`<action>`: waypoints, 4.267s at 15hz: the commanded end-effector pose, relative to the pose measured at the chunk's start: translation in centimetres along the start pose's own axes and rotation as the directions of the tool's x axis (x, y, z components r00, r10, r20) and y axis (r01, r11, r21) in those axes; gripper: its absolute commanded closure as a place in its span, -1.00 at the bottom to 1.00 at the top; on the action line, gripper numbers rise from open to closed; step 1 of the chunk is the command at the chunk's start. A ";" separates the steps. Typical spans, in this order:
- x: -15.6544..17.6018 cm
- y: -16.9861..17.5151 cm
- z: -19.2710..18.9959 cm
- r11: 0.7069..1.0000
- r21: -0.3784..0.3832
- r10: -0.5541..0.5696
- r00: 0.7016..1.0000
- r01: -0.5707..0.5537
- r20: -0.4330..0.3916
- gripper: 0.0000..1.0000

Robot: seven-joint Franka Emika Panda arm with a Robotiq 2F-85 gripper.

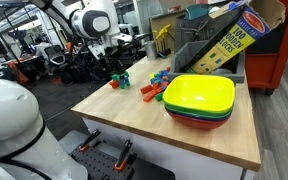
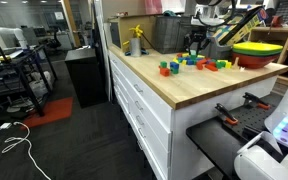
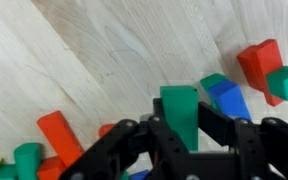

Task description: Put the green block on the stack of blocks on the left

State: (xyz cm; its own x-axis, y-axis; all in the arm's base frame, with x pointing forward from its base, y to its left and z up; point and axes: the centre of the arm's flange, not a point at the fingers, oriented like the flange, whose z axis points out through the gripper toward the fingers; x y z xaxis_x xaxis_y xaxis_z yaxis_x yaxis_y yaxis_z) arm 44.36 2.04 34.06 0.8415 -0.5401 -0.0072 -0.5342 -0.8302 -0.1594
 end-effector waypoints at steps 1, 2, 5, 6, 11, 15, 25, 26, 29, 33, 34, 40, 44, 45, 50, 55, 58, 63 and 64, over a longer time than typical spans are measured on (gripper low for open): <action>1.4 -0.9 0.2 0.988 0.000 -0.152 0.987 0.152 0.058 0.75; 1.6 -1.0 0.1 0.982 -0.004 -0.187 0.980 0.188 0.065 0.75; 2.4 -1.1 0.4 0.961 -0.007 -0.274 0.957 0.276 0.098 0.75; 2.5 -1.0 0.8 0.955 -0.011 -0.292 0.950 0.295 0.113 0.75; 2.3 -0.5 3.8 0.938 -0.054 -0.329 0.929 0.342 0.169 0.75; 1.9 -0.2 6.7 0.929 -0.103 -0.328 0.922 0.354 0.207 0.75; 1.4 -0.3 8.5 0.916 -0.101 -0.352 0.899 0.387 0.260 -0.37; 1.5 -0.2 8.0 0.921 -0.092 -0.347 0.903 0.379 0.252 -0.53; 1.7 0.4 6.5 0.935 -0.073 -0.324 0.917 0.348 0.231 -0.97; 2.0 1.1 5.5 0.938 -0.030 -0.331 0.918 0.345 0.221 -1.00; 2.1 1.0 5.4 0.932 -0.016 -0.349 0.911 0.361 0.220 -1.00; 1.8 0.7 5.6 0.877 0.001 -0.468 0.854 0.481 0.228 -1.00; 1.3 1.2 6.5 0.853 0.001 -0.506 0.826 0.522 0.247 -1.00; 1.1 1.3 6.8 0.851 -0.001 -0.509 0.823 0.526 0.252 -1.00; 0.5 1.6 8.1 0.849 -0.006 -0.506 0.818 0.528 0.275 -1.00; 0.6 1.0 8.7 0.845 -0.016 -0.509 0.814 0.534 0.279 -0.47; 0.7 0.9 8.7 0.843 -0.018 -0.513 0.813 0.538 0.277 -0.02; 0.7 0.9 8.4 0.840 -0.027 -0.517 0.813 0.543 0.270 0.72; 0.8 0.9 8.1 0.840 -0.027 -0.516 0.814 0.542 0.266 0.82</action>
State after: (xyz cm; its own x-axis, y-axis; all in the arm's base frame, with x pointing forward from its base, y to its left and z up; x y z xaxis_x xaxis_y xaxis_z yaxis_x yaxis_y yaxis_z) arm 45.02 2.17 25.26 0.9793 0.0195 -0.2014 -0.0047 -0.9929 -0.1192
